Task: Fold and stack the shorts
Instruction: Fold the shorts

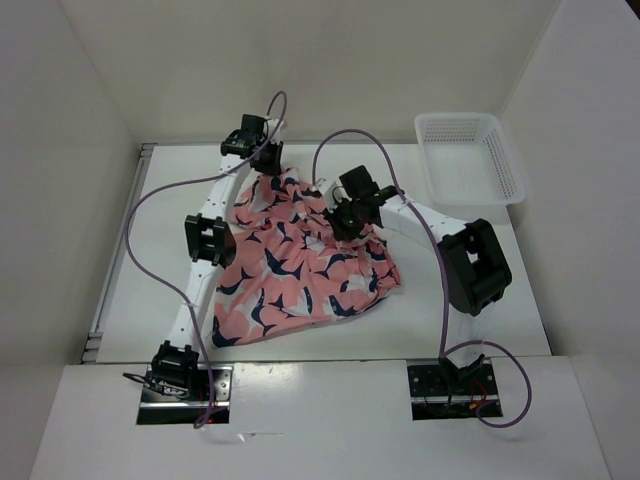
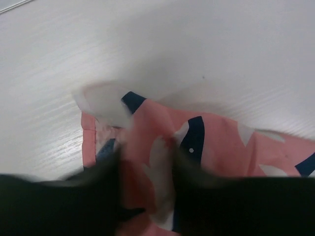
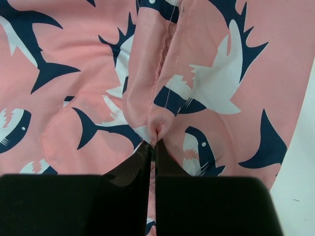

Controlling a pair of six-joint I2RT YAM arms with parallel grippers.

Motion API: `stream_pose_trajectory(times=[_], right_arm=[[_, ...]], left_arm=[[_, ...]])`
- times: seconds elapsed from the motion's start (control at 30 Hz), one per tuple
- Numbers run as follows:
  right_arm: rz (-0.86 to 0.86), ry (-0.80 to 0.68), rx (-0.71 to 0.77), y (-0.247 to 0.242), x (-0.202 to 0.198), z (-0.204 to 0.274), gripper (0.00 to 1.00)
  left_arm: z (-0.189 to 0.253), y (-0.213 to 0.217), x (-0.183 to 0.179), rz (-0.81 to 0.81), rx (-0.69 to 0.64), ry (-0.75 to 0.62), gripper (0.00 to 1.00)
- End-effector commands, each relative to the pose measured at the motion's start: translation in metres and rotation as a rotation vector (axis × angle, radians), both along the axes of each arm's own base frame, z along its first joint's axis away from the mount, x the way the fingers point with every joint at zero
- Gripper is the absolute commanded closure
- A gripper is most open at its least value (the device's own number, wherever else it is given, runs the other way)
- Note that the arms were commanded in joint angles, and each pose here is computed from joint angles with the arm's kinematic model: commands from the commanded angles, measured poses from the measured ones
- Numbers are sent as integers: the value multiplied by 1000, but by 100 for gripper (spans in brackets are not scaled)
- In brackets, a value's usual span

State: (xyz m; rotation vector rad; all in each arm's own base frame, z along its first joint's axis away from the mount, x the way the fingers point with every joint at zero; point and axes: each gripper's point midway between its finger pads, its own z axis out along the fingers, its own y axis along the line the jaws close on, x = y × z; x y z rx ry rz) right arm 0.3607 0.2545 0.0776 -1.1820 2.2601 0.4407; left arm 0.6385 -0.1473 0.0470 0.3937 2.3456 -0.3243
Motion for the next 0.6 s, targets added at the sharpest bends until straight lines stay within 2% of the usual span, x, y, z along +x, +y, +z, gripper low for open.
stream_pose_trajectory(times=[0.0,0.07,0.1,0.2,0.3,0.33,0.37,0.4,0.5,0.57], right_arm=[[-5,-67,9,0,4,23,100],[-30,-77,9,-3,12,24,100],[-37,-72,12,-2,11,24,100],[-112,-107,9,-17,33,29,100],[-171,-160,10,-32,54,41,100],[-177,-185,-2,-37,61,46,100],[-181,-203,-11,-43,64,50,100],[-153,-221,-27,-44,65,50,100],[-138,-276,-14,-45,65,76,100],[-150,-276,-26,-57,64,80,100]], left_arm=[[-26,-4,-8,-15,8,52,77],[-26,-2,-7,-5,18,51,97],[-27,-2,-9,-5,20,60,100],[-6,-3,-3,-5,11,11,100],[57,13,12,28,-4,-122,100],[95,20,13,39,-12,-181,100],[115,30,14,61,-8,-213,100],[155,31,10,61,-18,-275,100],[210,43,-12,82,-15,-314,100],[210,47,-38,88,4,-233,100]])
